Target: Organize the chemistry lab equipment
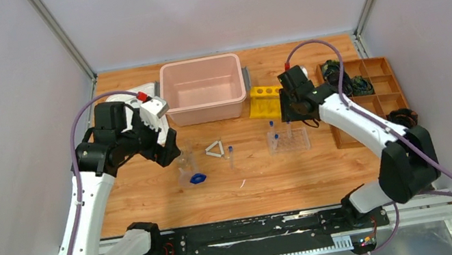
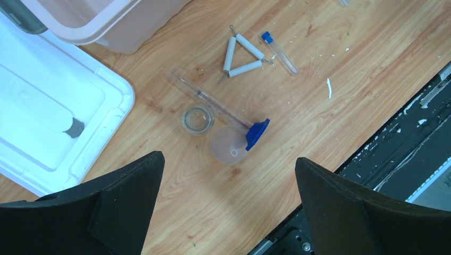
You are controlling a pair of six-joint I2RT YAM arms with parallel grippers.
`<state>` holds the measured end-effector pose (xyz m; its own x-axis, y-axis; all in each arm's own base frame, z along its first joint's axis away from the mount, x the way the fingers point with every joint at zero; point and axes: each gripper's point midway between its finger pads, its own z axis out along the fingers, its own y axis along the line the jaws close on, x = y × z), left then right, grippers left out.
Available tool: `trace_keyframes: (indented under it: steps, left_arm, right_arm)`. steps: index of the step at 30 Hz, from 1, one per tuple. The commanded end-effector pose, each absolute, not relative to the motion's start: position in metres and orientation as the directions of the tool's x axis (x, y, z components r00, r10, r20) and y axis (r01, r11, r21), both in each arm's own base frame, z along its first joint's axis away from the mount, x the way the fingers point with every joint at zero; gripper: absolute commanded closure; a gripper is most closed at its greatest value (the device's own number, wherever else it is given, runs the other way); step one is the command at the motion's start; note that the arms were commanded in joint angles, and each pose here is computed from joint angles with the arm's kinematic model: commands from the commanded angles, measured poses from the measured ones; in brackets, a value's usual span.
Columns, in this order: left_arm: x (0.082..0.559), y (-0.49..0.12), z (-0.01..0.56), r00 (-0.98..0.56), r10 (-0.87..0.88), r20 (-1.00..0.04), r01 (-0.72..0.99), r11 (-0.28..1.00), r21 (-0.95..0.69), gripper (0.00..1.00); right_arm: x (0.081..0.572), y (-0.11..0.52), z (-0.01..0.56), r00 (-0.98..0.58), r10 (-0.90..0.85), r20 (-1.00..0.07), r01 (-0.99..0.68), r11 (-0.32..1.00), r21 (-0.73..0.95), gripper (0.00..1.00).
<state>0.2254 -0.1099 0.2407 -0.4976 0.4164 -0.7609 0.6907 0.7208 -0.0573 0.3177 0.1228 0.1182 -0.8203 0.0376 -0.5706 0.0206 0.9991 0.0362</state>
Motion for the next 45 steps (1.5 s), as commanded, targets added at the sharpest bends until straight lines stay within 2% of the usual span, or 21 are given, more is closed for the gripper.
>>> trace_keyframes:
  steps: [1,4,7,15,21,28,37,45]
  left_arm:
    - [0.227,-0.113,0.259,-0.446,0.411,-0.795,0.703,0.71,-0.028,0.0]
    - [0.228,-0.113,0.259,-0.447,0.409,-0.795,0.703,0.71,-0.03,0.0]
    - [0.228,-0.114,0.261,-0.454,0.4,-0.796,0.699,0.714,-0.039,0.0]
    - [0.226,-0.111,0.265,-0.438,0.401,-0.804,0.695,0.719,-0.02,0.0]
    - [0.224,-0.11,0.265,-0.431,0.404,-0.807,0.695,0.719,-0.011,0.0]
    - [0.224,-0.111,0.264,-0.432,0.406,-0.806,0.699,0.715,-0.014,0.0]
    - [0.224,-0.111,0.268,-0.419,0.406,-0.812,0.7,0.715,-0.004,0.0]
    - [0.223,-0.109,0.275,-0.395,0.409,-0.823,0.699,0.715,0.02,0.0]
  right_arm:
    - [0.317,0.149,0.181,-0.729,0.074,-0.681,-0.027,0.99,0.136,0.53]
    - [0.306,0.193,0.193,-0.718,0.03,-0.696,-0.126,0.977,0.172,0.53]
    - [0.294,0.242,0.183,-0.745,-0.028,-0.667,-0.213,0.957,0.198,0.53]
    - [0.285,0.319,0.101,-0.84,-0.15,-0.522,-0.273,0.947,0.168,0.52]
    - [0.287,0.331,0.062,-0.867,-0.152,-0.475,-0.246,0.959,0.143,0.54]
    - [0.284,0.335,0.044,-0.873,-0.143,-0.467,-0.231,0.963,0.137,0.58]
    - [0.278,0.333,0.032,-0.862,-0.135,-0.49,-0.213,0.971,0.108,0.64]
    - [0.27,0.328,0.022,-0.826,-0.171,-0.538,-0.214,0.977,0.018,0.68]
